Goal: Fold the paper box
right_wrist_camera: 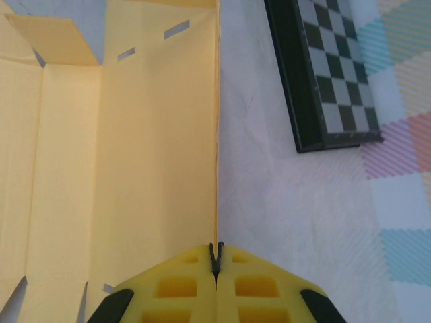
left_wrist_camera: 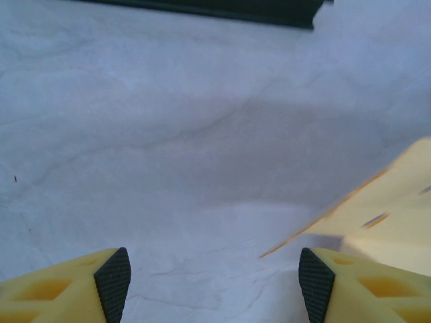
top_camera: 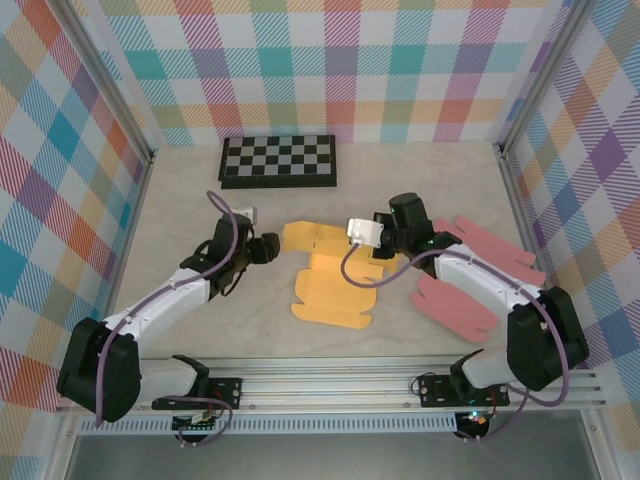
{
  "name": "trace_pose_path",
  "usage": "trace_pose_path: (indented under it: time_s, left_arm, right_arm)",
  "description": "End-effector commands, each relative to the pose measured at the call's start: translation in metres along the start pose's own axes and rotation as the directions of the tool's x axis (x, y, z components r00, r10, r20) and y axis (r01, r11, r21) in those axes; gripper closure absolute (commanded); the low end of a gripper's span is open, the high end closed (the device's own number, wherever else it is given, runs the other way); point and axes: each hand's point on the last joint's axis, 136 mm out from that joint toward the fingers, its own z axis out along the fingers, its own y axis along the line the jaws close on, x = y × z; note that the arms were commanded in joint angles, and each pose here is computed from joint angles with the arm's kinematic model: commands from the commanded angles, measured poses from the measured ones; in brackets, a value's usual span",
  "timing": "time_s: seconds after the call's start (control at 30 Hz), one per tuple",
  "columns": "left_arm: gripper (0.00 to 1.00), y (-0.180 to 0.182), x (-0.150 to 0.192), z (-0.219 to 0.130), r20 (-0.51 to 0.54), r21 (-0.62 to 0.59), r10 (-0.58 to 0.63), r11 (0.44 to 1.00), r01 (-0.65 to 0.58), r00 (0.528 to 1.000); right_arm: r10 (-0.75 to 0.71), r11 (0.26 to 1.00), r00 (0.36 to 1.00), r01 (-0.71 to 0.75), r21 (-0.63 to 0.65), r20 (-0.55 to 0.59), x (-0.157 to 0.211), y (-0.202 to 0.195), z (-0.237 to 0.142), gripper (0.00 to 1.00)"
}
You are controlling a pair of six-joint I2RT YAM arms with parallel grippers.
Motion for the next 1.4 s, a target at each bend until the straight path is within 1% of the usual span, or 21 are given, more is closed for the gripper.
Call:
trace_pose_path:
  time_s: [0.0, 0.1, 0.17, 0.23, 0.27, 0.33, 0.43, 0.53, 0.63, 0.7, 0.77, 0.87, 0.93, 1.03, 1.07, 1.17, 1.27, 1.37]
  left_arm:
    - [0.31, -0.011, -0.027, -0.001, 0.161, 0.065, 0.142, 0.986, -0.154, 0.977]
    - [0.32, -0.008, -0.030, -0.003, 0.195, 0.088, 0.141, 0.983, -0.160, 0.971]
    - [0.32, -0.002, -0.030, -0.002, 0.212, 0.074, 0.159, 0.981, -0.178, 0.964]
    - [0.33, 0.013, -0.031, 0.002, 0.224, 0.023, 0.157, 0.986, -0.166, 0.962]
    - [0.33, 0.016, -0.029, 0.005, 0.215, 0.029, 0.154, 0.986, -0.163, 0.964]
    - [0.36, 0.005, -0.024, 0.013, 0.191, 0.099, 0.186, 0.973, -0.208, 0.964]
    - [0.36, -0.012, -0.020, 0.016, 0.174, 0.192, 0.196, 0.954, -0.229, 0.965]
    - [0.37, -0.018, -0.017, 0.014, 0.168, 0.230, 0.207, 0.943, -0.242, 0.964]
    - [0.38, -0.019, -0.011, 0.017, 0.119, 0.230, 0.218, 0.943, -0.241, 0.969]
    - [0.40, -0.025, -0.006, 0.019, 0.088, 0.246, 0.245, 0.934, -0.259, 0.966]
    - [0.41, -0.034, -0.002, 0.018, 0.079, 0.273, 0.262, 0.922, -0.274, 0.962]
    - [0.41, -0.045, 0.002, 0.011, 0.093, 0.309, 0.275, 0.905, -0.291, 0.957]
    - [0.41, -0.052, 0.000, 0.001, 0.124, 0.316, 0.277, 0.899, -0.303, 0.953]
    - [0.39, -0.048, -0.007, -0.011, 0.194, 0.275, 0.290, 0.901, -0.336, 0.937]
    - [0.39, -0.047, -0.006, -0.011, 0.201, 0.266, 0.302, 0.899, -0.348, 0.932]
    - [0.39, -0.056, -0.005, -0.009, 0.200, 0.314, 0.313, 0.877, -0.363, 0.929]
    - [0.39, -0.063, -0.002, -0.009, 0.187, 0.354, 0.322, 0.859, -0.370, 0.928]
    - [0.38, -0.075, -0.010, -0.022, 0.248, 0.401, 0.301, 0.833, -0.380, 0.921]
  right_arm:
    - [-0.137, 0.990, 0.987, 0.134, 0.049, 0.085, -0.012, 0.001, -0.005, 1.00]
    - [-0.153, 0.988, 0.987, 0.151, 0.043, 0.057, -0.006, 0.001, -0.002, 1.00]
    - [-0.165, 0.986, 0.985, 0.163, 0.035, 0.052, -0.005, 0.002, 0.000, 1.00]
    - [-0.173, 0.985, 0.984, 0.172, 0.030, 0.047, -0.004, 0.002, 0.001, 1.00]
    - [-0.179, 0.984, 0.983, 0.178, 0.033, 0.047, -0.005, 0.001, 0.001, 1.00]
    - [-0.186, 0.982, 0.982, 0.185, 0.026, 0.045, -0.006, -0.001, 0.001, 1.00]
    - [-0.182, 0.983, 0.981, 0.181, 0.010, 0.065, -0.011, -0.002, 0.001, 1.00]
    - [-0.169, 0.986, 0.983, 0.170, -0.003, 0.074, -0.014, -0.002, 0.001, 1.00]
    - [-0.162, 0.987, 0.983, 0.163, -0.001, 0.081, -0.015, -0.001, -0.001, 1.00]
    - [-0.165, 0.986, 0.982, 0.166, -0.002, 0.089, -0.016, 0.000, -0.003, 1.00]
    - [-0.164, 0.986, 0.982, 0.165, -0.004, 0.095, -0.017, 0.002, -0.006, 1.00]
    - [-0.159, 0.987, 0.980, 0.161, -0.013, 0.117, -0.020, 0.003, -0.012, 1.00]
    - [-0.164, 0.986, 0.982, 0.167, -0.021, 0.095, -0.016, 0.004, -0.014, 1.00]
    - [-0.148, 0.988, 0.981, 0.152, -0.019, 0.125, -0.017, 0.001, -0.025, 1.00]
    - [-0.143, 0.989, 0.980, 0.146, -0.016, 0.141, -0.020, -0.001, -0.031, 1.00]
    - [-0.128, 0.989, 0.971, 0.140, -0.047, 0.200, -0.035, 0.002, -0.047, 1.00]
    - [-0.149, 0.984, 0.967, 0.166, -0.066, 0.208, -0.036, 0.008, -0.054, 1.00]
    - [-0.141, 0.985, 0.963, 0.159, -0.063, 0.229, -0.040, 0.010, -0.060, 1.00]
